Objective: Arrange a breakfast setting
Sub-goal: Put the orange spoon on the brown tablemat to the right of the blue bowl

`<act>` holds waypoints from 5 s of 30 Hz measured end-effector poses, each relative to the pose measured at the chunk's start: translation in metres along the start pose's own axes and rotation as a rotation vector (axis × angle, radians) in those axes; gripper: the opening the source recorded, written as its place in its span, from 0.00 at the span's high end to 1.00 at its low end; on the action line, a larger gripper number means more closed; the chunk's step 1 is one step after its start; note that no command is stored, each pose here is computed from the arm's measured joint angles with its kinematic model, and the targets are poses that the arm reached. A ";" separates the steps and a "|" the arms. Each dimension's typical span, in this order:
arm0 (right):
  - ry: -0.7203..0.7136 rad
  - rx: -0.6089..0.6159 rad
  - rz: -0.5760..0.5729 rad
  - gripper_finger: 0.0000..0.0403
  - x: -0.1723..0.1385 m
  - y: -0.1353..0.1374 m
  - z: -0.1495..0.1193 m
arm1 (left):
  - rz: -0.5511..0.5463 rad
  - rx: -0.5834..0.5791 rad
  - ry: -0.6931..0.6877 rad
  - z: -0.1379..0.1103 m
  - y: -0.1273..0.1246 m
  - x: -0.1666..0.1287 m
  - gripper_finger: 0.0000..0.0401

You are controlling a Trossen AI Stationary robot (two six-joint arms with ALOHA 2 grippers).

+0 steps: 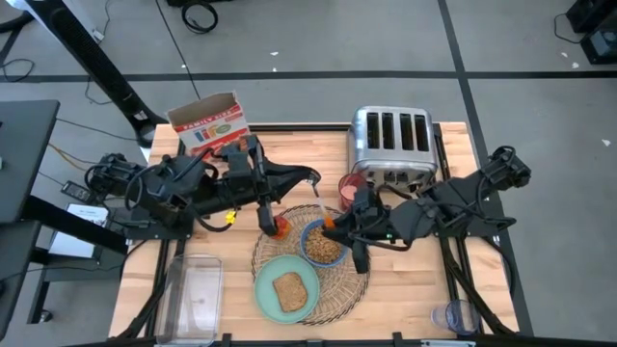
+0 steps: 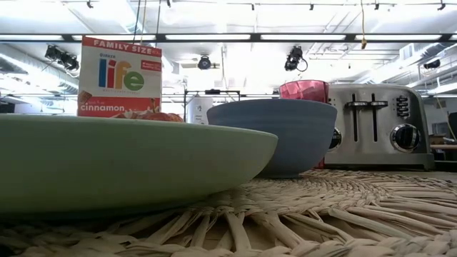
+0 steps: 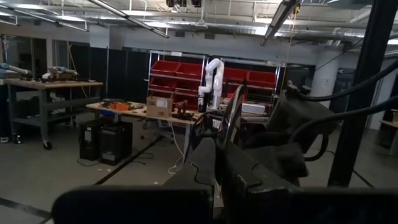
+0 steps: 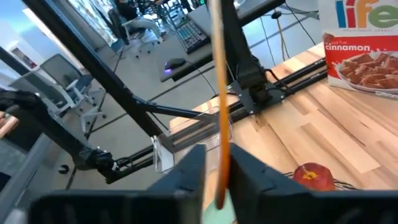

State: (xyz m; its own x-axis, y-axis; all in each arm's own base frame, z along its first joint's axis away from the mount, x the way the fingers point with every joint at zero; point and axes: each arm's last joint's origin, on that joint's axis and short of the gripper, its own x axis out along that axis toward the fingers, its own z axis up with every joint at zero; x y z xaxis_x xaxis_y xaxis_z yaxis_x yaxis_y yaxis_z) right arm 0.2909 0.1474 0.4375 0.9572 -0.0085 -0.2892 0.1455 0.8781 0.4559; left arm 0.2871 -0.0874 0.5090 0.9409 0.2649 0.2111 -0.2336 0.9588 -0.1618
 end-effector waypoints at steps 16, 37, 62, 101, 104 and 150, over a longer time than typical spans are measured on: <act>0.024 0.232 0.021 0.98 -0.014 0.007 -0.004 | -0.009 0.015 0.134 0.006 0.011 -0.025 0.65; 0.367 1.010 -0.205 0.98 -0.011 -0.035 -0.219 | -0.158 0.043 0.456 0.007 0.010 -0.099 0.51; 0.420 1.112 -0.394 0.98 -0.006 -0.099 -0.269 | -0.168 -0.007 0.464 0.007 0.007 -0.102 0.53; 0.629 1.301 -0.399 0.96 0.017 -0.126 -0.261 | -0.147 -0.004 0.455 0.007 0.007 -0.102 0.53; 0.629 1.304 -0.403 0.96 0.018 -0.127 -0.260 | -0.147 -0.004 0.455 0.007 0.007 -0.102 0.53; 0.671 -0.464 -0.014 0.73 0.028 -0.130 -0.270 | -0.143 -0.089 0.426 0.011 0.005 -0.101 0.53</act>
State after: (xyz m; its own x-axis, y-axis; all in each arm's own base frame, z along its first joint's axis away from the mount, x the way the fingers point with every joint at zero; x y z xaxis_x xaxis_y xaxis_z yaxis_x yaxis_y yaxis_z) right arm 0.2312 0.1622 0.1428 0.5810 0.1386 -0.8020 -0.1034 0.9900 0.0963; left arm 0.1886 -0.1077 0.4971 0.9835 0.0468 -0.1745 -0.0895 0.9652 -0.2456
